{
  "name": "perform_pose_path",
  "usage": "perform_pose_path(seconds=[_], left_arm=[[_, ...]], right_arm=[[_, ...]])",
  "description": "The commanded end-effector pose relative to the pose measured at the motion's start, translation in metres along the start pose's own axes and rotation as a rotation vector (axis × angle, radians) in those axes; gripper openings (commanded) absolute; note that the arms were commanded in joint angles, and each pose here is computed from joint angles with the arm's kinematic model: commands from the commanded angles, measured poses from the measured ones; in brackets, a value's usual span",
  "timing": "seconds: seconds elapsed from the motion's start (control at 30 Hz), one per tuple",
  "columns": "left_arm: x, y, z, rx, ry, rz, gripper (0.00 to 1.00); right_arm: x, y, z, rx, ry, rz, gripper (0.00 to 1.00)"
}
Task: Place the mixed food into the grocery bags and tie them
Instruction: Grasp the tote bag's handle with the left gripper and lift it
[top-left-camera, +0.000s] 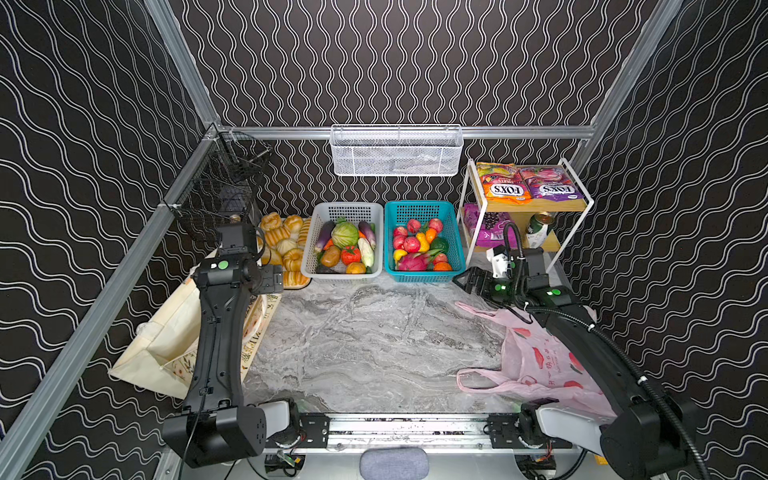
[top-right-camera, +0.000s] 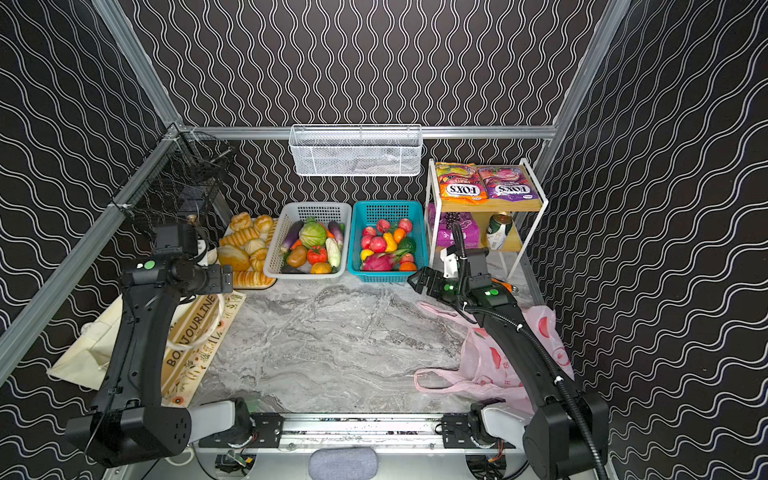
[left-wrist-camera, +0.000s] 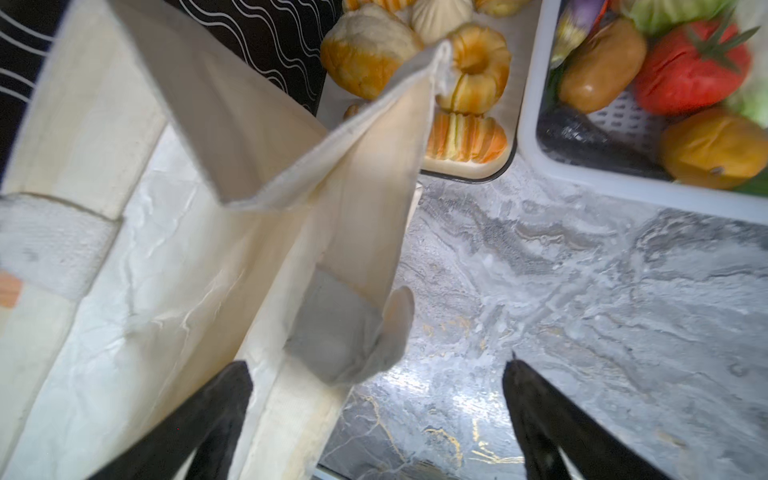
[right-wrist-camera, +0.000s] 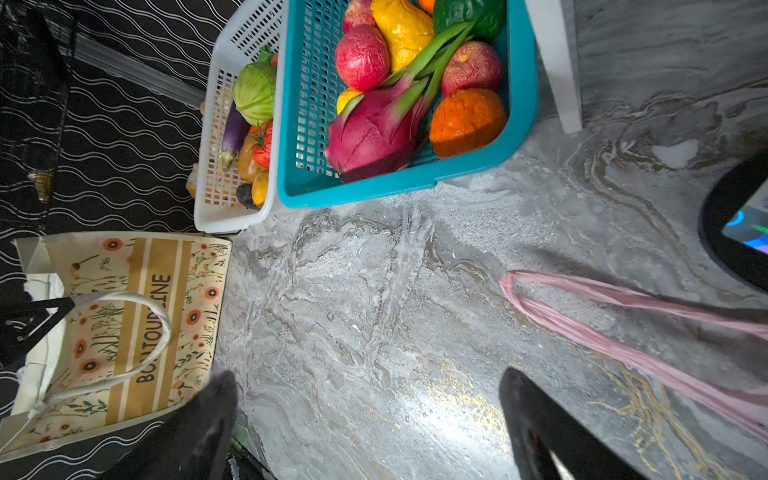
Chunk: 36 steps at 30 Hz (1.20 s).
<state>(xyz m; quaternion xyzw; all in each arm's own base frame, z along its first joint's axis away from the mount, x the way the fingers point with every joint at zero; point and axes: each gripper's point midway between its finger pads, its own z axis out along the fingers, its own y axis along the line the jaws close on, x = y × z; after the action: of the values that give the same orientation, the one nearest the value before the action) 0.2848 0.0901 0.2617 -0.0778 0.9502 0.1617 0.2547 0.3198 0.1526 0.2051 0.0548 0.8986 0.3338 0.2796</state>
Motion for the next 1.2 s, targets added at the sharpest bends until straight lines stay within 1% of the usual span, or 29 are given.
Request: perform_pose_path(seconds=[0.0,0.07,0.13,0.23,0.27,0.33,0.43,0.5,0.57,0.63,0.73,0.8,0.93,1.07,1.17], left_arm=[[0.002,0.025,0.004,-0.165,0.031,0.071,0.99],[0.002,0.027,0.002,-0.19,0.049,0.097,0.97],[0.008,0.024,0.001,-0.184,0.068,0.113,0.94],[0.018,0.029,0.005,-0.237,0.092,0.145,0.84],[0.021,0.027,0.004,-0.231,0.097,0.153,0.82],[0.024,0.025,0.001,-0.217,0.093,0.156,0.8],[0.023,0.031,-0.005,-0.248,0.088,0.194,0.8],[0.025,0.029,-0.007,-0.233,0.079,0.241,0.77],[0.028,0.033,-0.003,-0.273,0.084,0.3,0.69],[0.03,0.036,0.001,-0.314,0.091,0.343,0.68],[0.031,0.029,0.012,-0.299,0.102,0.393,0.65],[0.028,0.027,0.018,-0.316,0.102,0.431,0.65],[0.018,0.024,0.019,-0.324,0.081,0.447,0.49],[0.01,0.02,0.009,-0.287,0.06,0.422,0.22],[0.009,0.01,0.0,-0.219,0.04,0.412,0.07]], right_arm=[[-0.003,0.005,0.001,-0.008,0.023,-0.044,1.0],[-0.003,0.005,0.002,-0.005,0.027,-0.048,1.0],[-0.003,0.004,0.002,-0.004,0.021,-0.046,1.0],[-0.005,0.004,0.001,-0.006,0.006,-0.039,1.0],[-0.005,0.005,0.001,-0.01,0.003,-0.038,1.0],[-0.005,0.006,0.001,-0.014,0.003,-0.037,1.0],[-0.004,0.005,0.002,-0.012,0.01,-0.039,1.0],[-0.004,0.006,0.003,-0.012,0.019,-0.045,1.0],[-0.004,0.005,0.003,-0.007,0.026,-0.049,1.0],[-0.006,0.006,0.001,-0.003,0.02,-0.057,1.0],[-0.008,0.006,0.0,0.004,0.011,-0.058,1.0],[-0.007,0.006,-0.001,0.003,0.016,-0.057,1.0],[-0.005,0.006,-0.004,0.009,0.022,-0.061,1.0],[-0.006,0.004,-0.008,0.03,0.005,-0.063,1.0],[-0.008,0.006,-0.013,0.033,-0.011,-0.066,1.0]])
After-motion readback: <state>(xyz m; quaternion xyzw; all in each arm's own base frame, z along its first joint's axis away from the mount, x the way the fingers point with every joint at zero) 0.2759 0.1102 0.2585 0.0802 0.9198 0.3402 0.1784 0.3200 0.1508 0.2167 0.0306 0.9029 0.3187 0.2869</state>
